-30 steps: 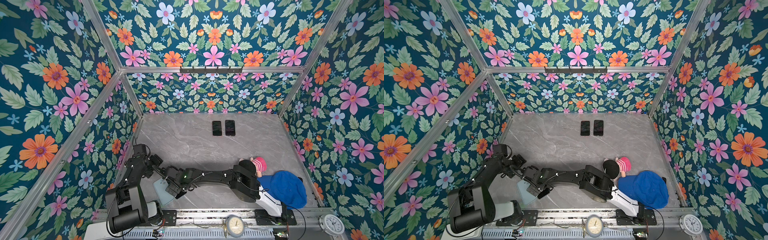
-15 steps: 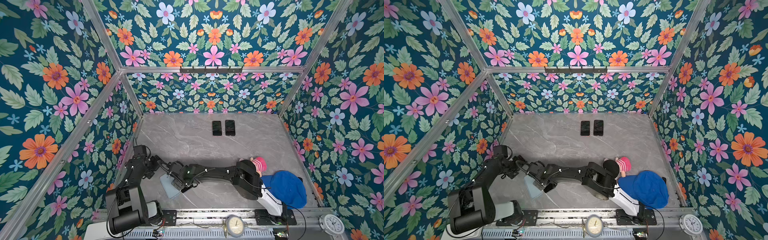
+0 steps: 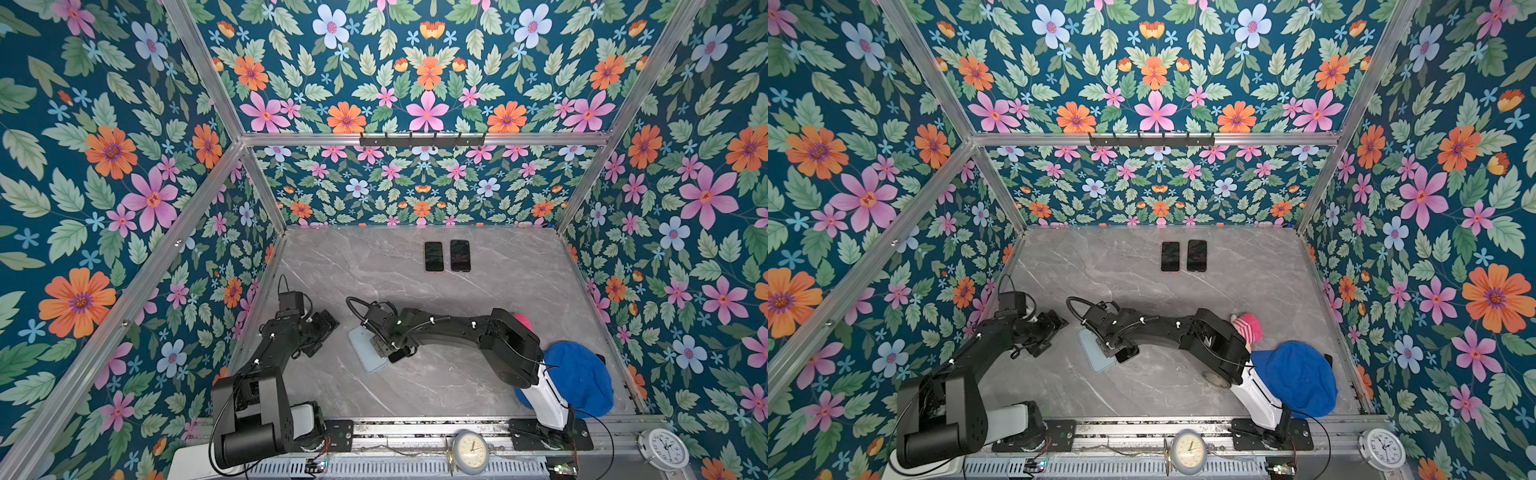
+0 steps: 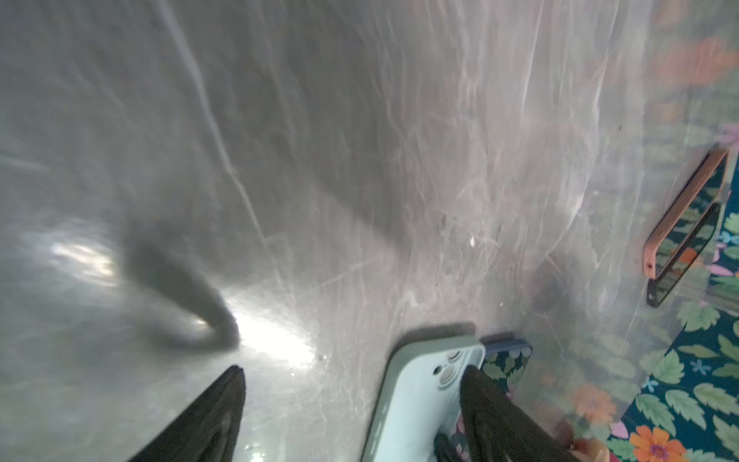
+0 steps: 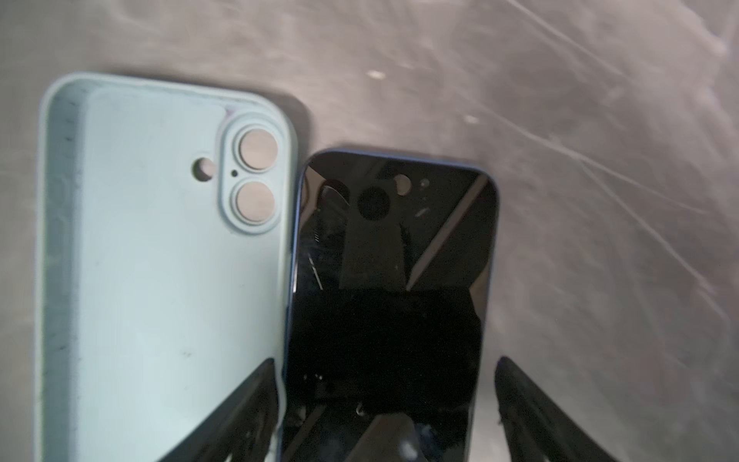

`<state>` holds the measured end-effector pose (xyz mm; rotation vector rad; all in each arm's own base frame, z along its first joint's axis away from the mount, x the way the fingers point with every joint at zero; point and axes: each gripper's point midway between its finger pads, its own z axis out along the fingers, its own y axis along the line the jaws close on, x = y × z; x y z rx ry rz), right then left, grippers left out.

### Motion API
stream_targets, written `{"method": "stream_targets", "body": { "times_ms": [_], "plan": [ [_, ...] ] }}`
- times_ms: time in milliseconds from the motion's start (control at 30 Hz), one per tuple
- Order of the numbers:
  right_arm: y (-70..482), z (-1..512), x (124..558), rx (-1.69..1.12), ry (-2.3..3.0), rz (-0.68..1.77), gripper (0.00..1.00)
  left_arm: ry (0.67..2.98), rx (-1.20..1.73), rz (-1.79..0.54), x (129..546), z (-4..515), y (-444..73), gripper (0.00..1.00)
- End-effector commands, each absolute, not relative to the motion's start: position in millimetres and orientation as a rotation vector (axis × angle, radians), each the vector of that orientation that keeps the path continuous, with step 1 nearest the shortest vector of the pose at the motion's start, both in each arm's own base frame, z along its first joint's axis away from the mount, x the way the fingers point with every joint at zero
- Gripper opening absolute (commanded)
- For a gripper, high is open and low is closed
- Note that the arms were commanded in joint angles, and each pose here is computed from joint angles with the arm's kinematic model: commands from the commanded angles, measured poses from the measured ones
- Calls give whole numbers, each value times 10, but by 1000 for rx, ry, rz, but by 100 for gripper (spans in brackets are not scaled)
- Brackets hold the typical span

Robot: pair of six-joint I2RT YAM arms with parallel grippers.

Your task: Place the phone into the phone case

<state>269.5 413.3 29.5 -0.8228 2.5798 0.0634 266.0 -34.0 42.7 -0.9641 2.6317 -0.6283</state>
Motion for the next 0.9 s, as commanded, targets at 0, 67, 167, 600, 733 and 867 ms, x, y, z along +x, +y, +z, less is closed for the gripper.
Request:
{"method": "stream_targets", "body": {
  "times_ms": [0, 67, 167, 600, 733, 867],
  "plan": [
    [4088, 371, 2671, -803, 2589, 57, 84, 2655, -965, -648, 2576, 369, -483, 87],
    [4096, 453, 2650, -802, 2580, 92, 85, 2658, -976, -667, 2499, 322, -551, 88],
    [4010, 653, 2574, -809, 2572, 109, 88, 2640, -946, -746, 2458, 306, -749, 88],
    [3753, 317, 2029, -941, 2624, 74, 93, 2674, -831, -856, 2354, 223, -1029, 87],
    [3801, 236, 2051, -958, 2633, 56, 94, 2677, -826, -866, 2350, 199, -1044, 87],
    [3764, 198, 2184, -909, 2650, 10, 94, 2669, -832, -893, 2370, 184, -1072, 87]
  ]
}}
